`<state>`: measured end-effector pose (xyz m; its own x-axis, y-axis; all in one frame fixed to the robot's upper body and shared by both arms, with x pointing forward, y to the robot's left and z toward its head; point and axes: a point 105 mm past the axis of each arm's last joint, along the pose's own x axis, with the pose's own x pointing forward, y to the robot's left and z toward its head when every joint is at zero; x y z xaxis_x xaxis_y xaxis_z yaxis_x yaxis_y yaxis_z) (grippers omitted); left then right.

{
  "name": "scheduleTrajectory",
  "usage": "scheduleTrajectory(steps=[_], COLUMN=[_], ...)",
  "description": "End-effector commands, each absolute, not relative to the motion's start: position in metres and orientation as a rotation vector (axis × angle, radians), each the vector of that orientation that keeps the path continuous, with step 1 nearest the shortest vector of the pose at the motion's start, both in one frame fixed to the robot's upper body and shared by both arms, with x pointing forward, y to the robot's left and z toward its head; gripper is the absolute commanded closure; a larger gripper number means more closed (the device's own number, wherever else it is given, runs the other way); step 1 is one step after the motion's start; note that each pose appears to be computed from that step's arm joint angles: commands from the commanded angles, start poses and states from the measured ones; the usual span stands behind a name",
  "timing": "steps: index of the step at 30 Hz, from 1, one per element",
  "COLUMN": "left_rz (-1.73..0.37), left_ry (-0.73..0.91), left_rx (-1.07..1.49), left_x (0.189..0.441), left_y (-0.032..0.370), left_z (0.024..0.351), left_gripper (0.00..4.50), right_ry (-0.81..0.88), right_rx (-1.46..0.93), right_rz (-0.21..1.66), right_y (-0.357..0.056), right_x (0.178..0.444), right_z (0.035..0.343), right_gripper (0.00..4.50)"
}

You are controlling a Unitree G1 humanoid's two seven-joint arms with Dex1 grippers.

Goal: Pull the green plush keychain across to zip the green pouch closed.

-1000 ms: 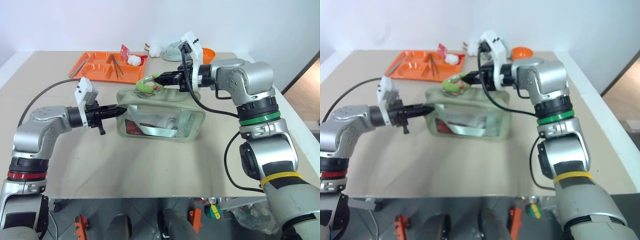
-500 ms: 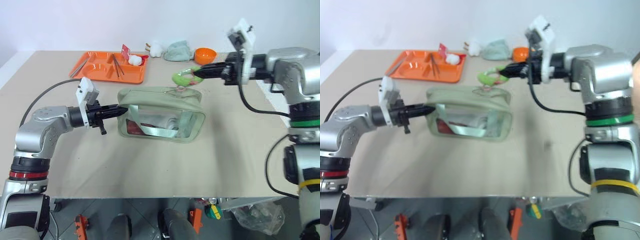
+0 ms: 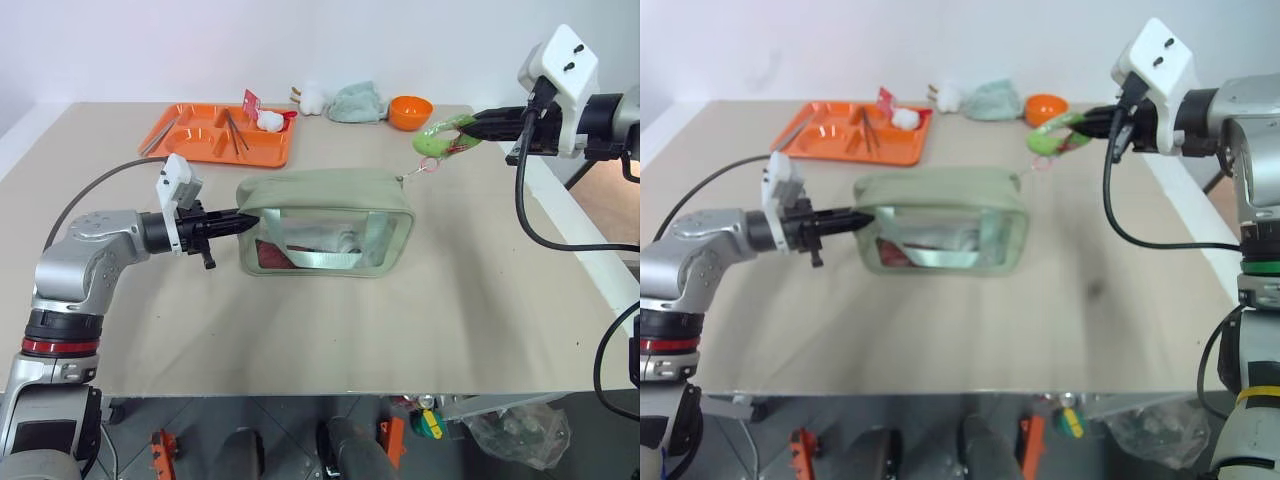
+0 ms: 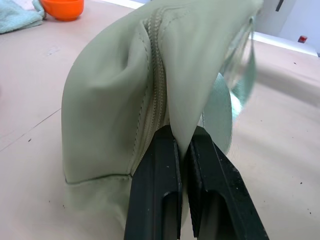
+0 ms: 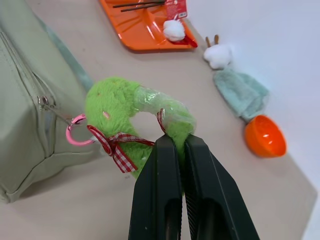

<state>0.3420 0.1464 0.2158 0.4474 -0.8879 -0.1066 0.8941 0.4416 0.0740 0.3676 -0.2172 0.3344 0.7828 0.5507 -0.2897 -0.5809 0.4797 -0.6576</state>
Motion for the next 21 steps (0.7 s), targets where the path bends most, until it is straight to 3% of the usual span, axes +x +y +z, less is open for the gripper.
scheduleTrajectory(steps=[1, 6, 14, 21], left_rz=[-1.093, -1.087, -1.082, -1.088], left_ry=[0.065, 0.066, 0.07, 0.068], left_rx=[0.124, 0.123, 0.125, 0.124], left_x=[0.342, 0.341, 0.339, 0.338], left_y=[0.152, 0.154, 0.157, 0.155], left_z=[0.214, 0.214, 0.216, 0.217], left_gripper=[4.5, 4.5, 4.5, 4.5], right_ry=[0.071, 0.191, 0.21, 0.193], right_rx=[-0.977, -1.007, -0.894, -0.872], right_rz=[0.641, 0.717, 0.677, 0.745], right_y=[-0.231, -0.228, -0.223, -0.194], right_x=[0.359, 0.361, 0.38, 0.386], right_z=[0.319, 0.257, 0.216, 0.193], right_gripper=[4.48, 4.48, 4.48, 4.48])
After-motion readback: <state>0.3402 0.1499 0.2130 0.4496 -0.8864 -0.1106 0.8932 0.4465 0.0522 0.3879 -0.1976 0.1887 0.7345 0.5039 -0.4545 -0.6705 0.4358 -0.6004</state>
